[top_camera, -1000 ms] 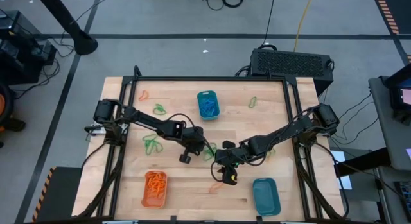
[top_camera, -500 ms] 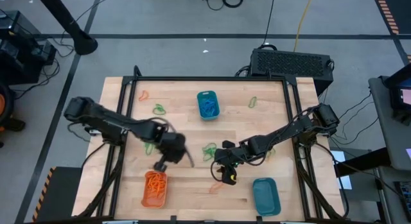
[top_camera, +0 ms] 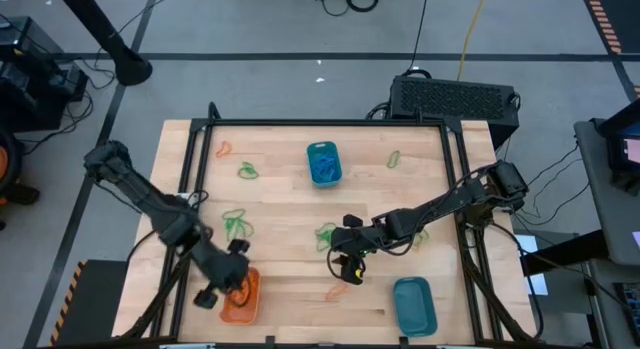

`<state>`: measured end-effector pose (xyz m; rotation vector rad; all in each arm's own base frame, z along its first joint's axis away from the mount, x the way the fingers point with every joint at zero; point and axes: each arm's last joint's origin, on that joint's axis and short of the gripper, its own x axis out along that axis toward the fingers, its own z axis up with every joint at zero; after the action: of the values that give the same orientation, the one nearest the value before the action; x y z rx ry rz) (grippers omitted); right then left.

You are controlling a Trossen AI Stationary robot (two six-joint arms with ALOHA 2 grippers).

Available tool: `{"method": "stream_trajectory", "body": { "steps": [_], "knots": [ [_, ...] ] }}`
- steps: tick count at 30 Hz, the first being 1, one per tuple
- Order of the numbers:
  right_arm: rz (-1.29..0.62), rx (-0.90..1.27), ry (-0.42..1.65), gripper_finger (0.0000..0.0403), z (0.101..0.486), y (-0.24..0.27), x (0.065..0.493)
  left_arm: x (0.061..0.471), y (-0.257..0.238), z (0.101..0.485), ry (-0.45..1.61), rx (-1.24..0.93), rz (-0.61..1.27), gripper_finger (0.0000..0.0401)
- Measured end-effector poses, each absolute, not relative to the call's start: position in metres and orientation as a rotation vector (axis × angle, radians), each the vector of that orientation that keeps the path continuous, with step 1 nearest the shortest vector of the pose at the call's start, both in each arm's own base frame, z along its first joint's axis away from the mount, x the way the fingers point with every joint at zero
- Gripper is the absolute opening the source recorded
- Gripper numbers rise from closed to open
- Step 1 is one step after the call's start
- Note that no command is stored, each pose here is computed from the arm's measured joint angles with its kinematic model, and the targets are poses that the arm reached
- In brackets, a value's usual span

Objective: Sort rubber bands into baskets
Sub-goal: Put the orange rubber band into the orange bin

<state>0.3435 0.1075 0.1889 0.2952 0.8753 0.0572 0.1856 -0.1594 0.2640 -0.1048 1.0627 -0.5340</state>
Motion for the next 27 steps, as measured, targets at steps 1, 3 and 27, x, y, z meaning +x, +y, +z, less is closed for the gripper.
{"method": "stream_trajectory", "body": {
  "steps": [1,3,27],
  "knots": [
    [0.056,0.296,0.874,0.0148,0.189,0.107,0.344,0.182,-0.164,0.261,1.077,-0.104,-0.528,0.0],
    [0.054,0.298,0.873,0.0148,0.189,0.106,0.344,0.177,-0.172,0.252,1.099,-0.084,-0.505,0.0],
    [0.02,0.375,0.877,0.0148,0.189,0.104,0.345,0.181,-0.197,0.215,1.175,0.031,-0.466,0.0037]
  ]
}}
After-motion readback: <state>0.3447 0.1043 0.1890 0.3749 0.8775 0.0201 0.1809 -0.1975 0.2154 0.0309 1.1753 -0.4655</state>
